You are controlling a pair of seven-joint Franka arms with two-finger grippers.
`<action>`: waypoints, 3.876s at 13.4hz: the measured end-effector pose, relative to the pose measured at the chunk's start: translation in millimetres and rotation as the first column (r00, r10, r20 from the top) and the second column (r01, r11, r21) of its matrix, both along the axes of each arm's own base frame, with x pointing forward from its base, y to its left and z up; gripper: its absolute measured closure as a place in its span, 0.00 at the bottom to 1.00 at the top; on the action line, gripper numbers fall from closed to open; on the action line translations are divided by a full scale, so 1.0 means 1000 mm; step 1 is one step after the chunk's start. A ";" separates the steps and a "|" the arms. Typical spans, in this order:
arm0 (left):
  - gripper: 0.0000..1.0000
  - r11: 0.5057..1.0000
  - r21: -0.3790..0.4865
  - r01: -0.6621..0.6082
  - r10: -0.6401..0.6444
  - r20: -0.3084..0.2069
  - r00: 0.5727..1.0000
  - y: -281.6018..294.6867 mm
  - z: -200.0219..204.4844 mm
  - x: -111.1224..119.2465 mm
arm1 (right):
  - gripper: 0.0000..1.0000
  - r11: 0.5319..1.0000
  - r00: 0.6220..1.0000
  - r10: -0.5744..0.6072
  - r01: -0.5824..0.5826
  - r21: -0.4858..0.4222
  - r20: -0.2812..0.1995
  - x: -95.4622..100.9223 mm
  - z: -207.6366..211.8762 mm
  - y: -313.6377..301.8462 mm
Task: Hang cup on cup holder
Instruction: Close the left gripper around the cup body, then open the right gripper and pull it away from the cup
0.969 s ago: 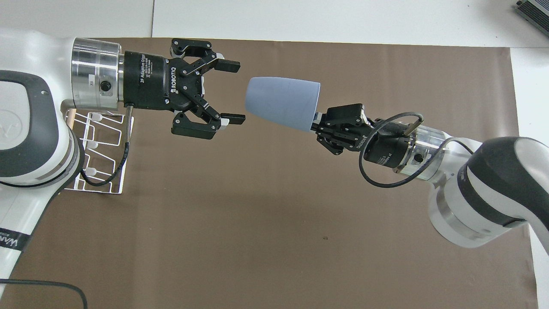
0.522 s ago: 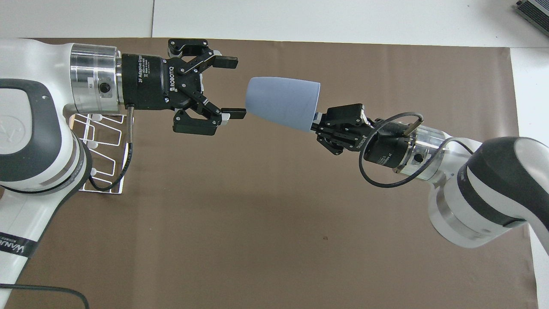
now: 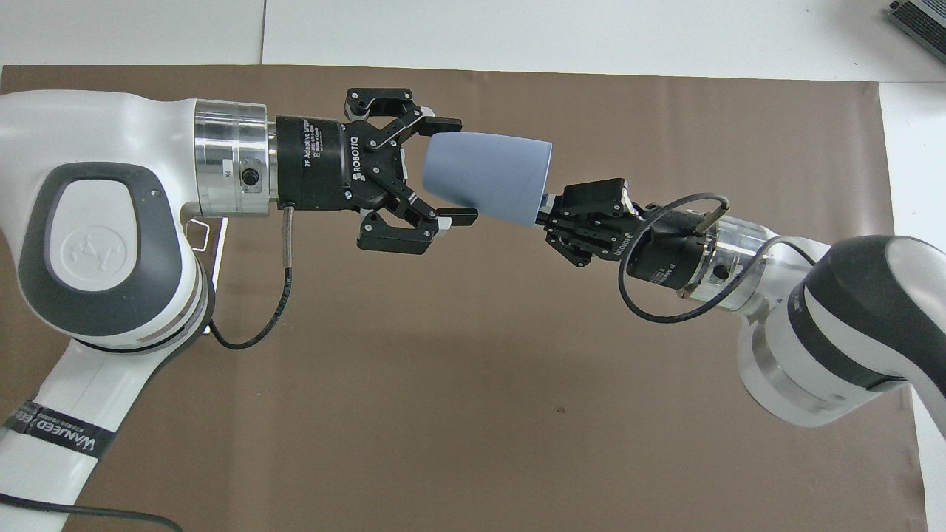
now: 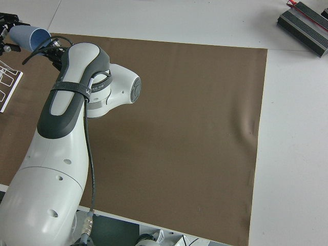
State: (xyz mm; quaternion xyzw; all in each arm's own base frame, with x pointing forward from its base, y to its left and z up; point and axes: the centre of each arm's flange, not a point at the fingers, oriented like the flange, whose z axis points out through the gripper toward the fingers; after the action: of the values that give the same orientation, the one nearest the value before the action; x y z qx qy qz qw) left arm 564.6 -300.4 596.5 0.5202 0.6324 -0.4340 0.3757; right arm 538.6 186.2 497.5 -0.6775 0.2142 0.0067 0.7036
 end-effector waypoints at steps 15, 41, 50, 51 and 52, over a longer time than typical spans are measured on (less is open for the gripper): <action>0.00 1.000 0.009 0.017 -0.017 0.046 0.999 -0.010 -0.006 -0.005 | 0.96 1.000 1.000 0.002 -0.002 0.000 0.000 0.000 0.000 0.001; 0.23 1.000 0.021 0.010 -0.012 0.094 0.995 -0.007 0.008 -0.009 | 0.00 1.000 1.000 -0.023 0.023 -0.004 0.003 0.002 0.003 -0.004; 0.23 0.950 0.306 0.063 -0.131 0.207 0.969 -0.006 -0.005 -0.014 | 0.00 0.933 0.993 0.050 -0.009 -0.361 0.104 0.018 0.005 -0.093; 0.23 0.937 0.344 0.066 -0.148 0.217 0.965 -0.005 -0.008 -0.014 | 0.00 0.904 0.991 0.073 -0.021 -0.426 0.108 0.018 0.003 -0.102; 0.23 0.920 0.385 0.067 -0.165 0.227 0.960 -0.002 -0.011 -0.014 | 0.00 0.866 0.989 0.101 -0.034 -0.498 0.107 0.018 -0.001 -0.114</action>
State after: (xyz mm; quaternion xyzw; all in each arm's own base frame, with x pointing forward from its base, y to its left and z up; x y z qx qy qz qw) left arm 551.0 -302.6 585.7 0.6704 0.6175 -0.2566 0.3215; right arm 556.9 71.9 496.9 -0.8412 0.1390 -0.0676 0.5182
